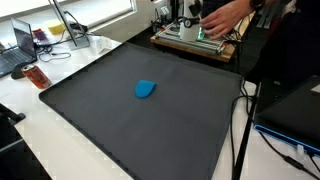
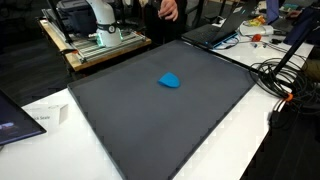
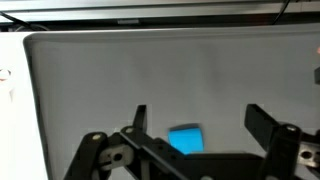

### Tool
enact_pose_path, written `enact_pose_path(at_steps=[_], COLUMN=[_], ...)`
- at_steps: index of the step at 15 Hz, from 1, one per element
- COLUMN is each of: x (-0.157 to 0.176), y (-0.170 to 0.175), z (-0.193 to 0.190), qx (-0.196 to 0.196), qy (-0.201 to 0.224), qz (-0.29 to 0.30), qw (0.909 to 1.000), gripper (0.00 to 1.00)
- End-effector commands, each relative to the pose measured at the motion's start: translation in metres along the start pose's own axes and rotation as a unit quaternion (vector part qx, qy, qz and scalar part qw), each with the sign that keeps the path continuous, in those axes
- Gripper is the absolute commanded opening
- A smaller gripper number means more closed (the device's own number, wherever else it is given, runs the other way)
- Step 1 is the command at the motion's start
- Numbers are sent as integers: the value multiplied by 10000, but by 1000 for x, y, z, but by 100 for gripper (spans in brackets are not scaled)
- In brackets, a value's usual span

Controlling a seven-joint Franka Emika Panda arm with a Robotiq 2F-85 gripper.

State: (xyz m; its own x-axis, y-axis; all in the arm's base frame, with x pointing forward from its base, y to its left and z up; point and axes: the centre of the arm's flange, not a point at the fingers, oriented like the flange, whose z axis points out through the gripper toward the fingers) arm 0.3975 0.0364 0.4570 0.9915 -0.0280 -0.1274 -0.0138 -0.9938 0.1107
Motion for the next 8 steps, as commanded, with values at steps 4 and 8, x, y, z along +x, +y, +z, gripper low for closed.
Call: enact_pose_path(at_steps=[4, 8], x=[-2, -3], y=[-2, -21], z=[-1, -3], qx=[155, 474], qy=[33, -34], qz=[-131, -389], qw=[9998, 9981], gripper=[100, 100])
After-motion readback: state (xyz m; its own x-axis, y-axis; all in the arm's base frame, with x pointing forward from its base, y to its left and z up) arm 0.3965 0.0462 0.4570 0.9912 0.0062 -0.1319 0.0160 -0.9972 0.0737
